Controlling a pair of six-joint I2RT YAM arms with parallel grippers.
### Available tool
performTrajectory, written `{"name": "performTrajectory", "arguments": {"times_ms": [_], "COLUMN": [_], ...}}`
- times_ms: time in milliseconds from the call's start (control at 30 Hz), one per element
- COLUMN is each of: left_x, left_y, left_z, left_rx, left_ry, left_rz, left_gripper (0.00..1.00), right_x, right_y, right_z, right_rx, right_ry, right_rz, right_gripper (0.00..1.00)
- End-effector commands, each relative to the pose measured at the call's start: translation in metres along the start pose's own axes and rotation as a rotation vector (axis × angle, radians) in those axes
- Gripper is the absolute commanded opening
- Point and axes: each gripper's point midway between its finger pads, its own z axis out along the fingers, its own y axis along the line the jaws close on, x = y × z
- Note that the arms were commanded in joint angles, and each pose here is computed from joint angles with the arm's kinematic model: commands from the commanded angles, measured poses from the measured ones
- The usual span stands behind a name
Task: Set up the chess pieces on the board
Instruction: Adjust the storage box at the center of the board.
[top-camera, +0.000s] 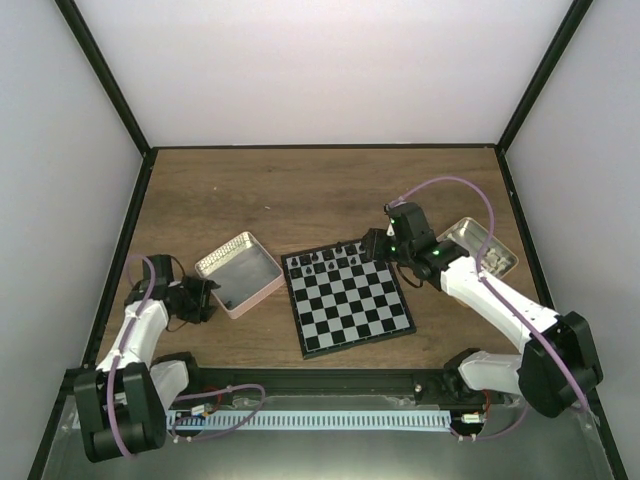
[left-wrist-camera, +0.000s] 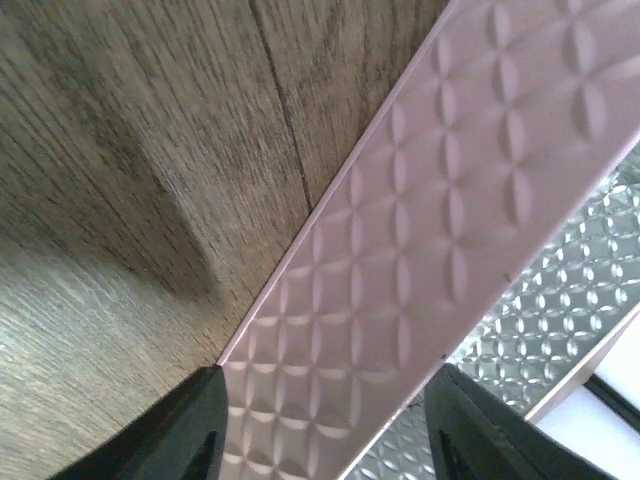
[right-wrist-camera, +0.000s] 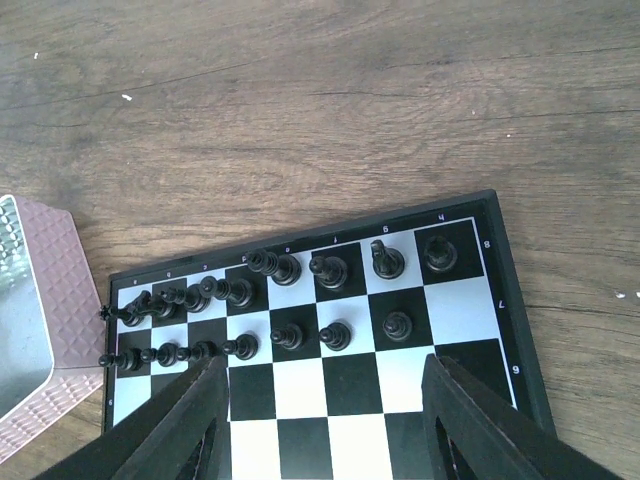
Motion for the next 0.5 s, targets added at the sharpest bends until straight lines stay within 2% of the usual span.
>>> {"name": "performTrajectory", "arguments": {"times_ms": [0,133,233,367,467], "left_x": [-0.016,-0.049,-0.064,-0.061,-0.061], "left_y": [-0.007,-0.032,-0.065,-0.115,-0.130], "left_z": [-0.006,-0.036,-0.059,-0.056,-0.044], "left_rx": [-0.016,-0.100,-0.124,-0.020,-0.019], "left_ry": [-0.086,-0.262,-0.342,-0.304,-0.254], "left_rz": [-0.007,0.213,0.419,0.770,0.891], "left_gripper": [0.64,0.71,0.78,0.80,0.79], "right_x": [-0.008,-0.008,-0.008,-0.007,-0.007], "right_y": [0.003,0.002,0.001,0.002,0.004], "right_z": [-0.007,-0.007,-0.006,-0.002,0.001], "right_rx": [-0.003,0.004,0.005,-0.003,-0.014], "right_ry": [-0.038,-0.035,-0.038,-0.045,-0.040], "right_rz": [-0.015,-0.020,-0.026,-0.034,-0.038], "right_gripper": [0.55,0.55,0.55,0.55,0.55]}}
